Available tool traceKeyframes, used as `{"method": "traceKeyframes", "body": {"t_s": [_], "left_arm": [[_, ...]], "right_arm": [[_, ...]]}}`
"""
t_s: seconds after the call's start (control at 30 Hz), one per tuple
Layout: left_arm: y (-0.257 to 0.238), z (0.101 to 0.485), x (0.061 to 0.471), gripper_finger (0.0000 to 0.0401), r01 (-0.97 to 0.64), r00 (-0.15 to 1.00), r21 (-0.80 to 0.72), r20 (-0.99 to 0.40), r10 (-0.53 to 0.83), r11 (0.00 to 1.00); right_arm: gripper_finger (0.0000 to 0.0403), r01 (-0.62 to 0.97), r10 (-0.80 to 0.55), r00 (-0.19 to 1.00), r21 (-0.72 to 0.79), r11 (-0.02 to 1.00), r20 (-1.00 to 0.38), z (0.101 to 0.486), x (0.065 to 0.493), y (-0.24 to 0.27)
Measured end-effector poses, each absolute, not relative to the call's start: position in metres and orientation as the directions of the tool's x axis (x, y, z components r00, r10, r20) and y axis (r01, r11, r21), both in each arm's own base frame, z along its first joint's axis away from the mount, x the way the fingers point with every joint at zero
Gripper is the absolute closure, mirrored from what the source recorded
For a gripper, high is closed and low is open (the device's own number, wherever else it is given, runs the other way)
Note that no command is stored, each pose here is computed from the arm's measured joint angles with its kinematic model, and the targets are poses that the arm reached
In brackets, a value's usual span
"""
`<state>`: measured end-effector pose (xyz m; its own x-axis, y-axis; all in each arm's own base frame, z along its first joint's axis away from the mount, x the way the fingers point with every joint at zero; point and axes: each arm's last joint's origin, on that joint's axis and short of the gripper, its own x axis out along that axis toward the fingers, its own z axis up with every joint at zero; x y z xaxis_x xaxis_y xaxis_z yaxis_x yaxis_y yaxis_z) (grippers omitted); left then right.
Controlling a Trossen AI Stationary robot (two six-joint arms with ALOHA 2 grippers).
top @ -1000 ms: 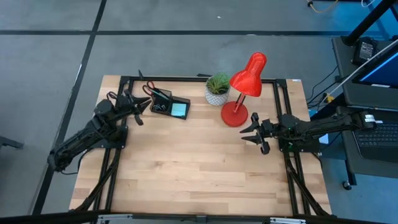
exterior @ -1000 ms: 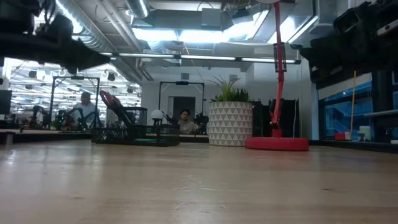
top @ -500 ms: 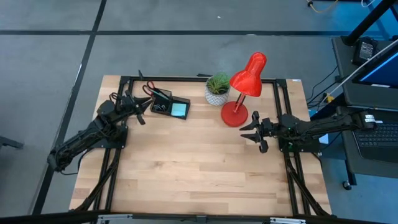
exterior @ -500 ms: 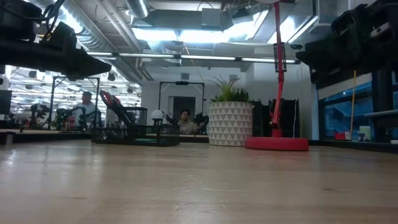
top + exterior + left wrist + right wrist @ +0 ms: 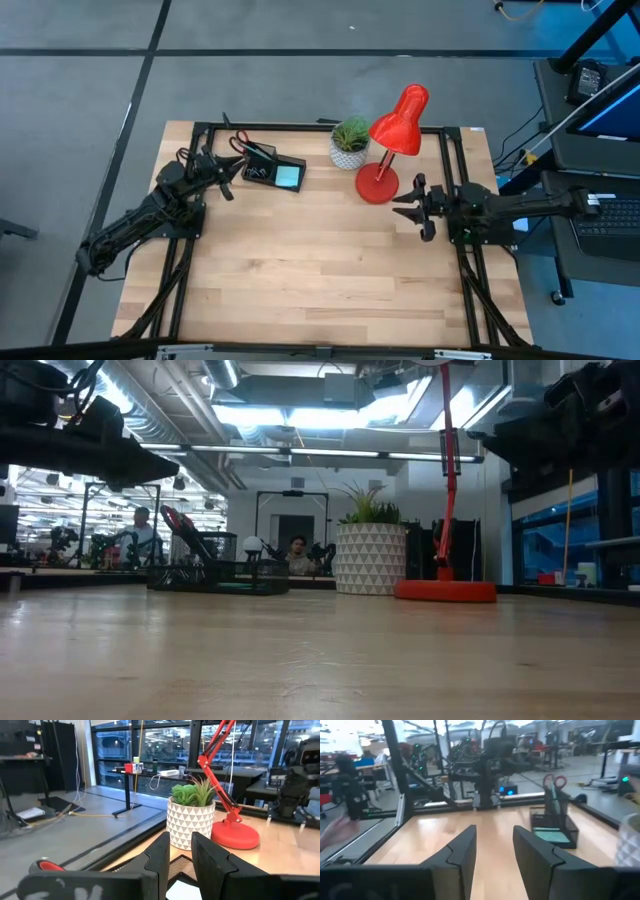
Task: Pick and place office supplies into organizer
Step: Return to Home Position
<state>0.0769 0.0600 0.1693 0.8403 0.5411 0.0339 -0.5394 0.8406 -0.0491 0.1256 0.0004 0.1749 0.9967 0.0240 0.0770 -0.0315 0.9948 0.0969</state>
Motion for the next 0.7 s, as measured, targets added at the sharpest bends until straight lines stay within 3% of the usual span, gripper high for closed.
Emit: {"method": "traceKeyframes", "body": {"t_s": [0.4, 0.7], "left_arm": [[0.060, 0.169, 0.077, 0.0327, -0.537, 0.840, -0.087, 0.033, 0.541, 0.839], [0.060, 0.169, 0.077, 0.0327, -0.537, 0.840, -0.087, 0.032, 0.541, 0.839]], "right_arm": [[0.0271, -0.014, 0.006, 0.976, 0.034, 0.999, 0.218, 0.188, 0.102, 0.000], [0.0271, 0.005, -0.009, 0.985, 0.022, 1.000, 0.171, 0.182, 0.096, 0.000]]}}
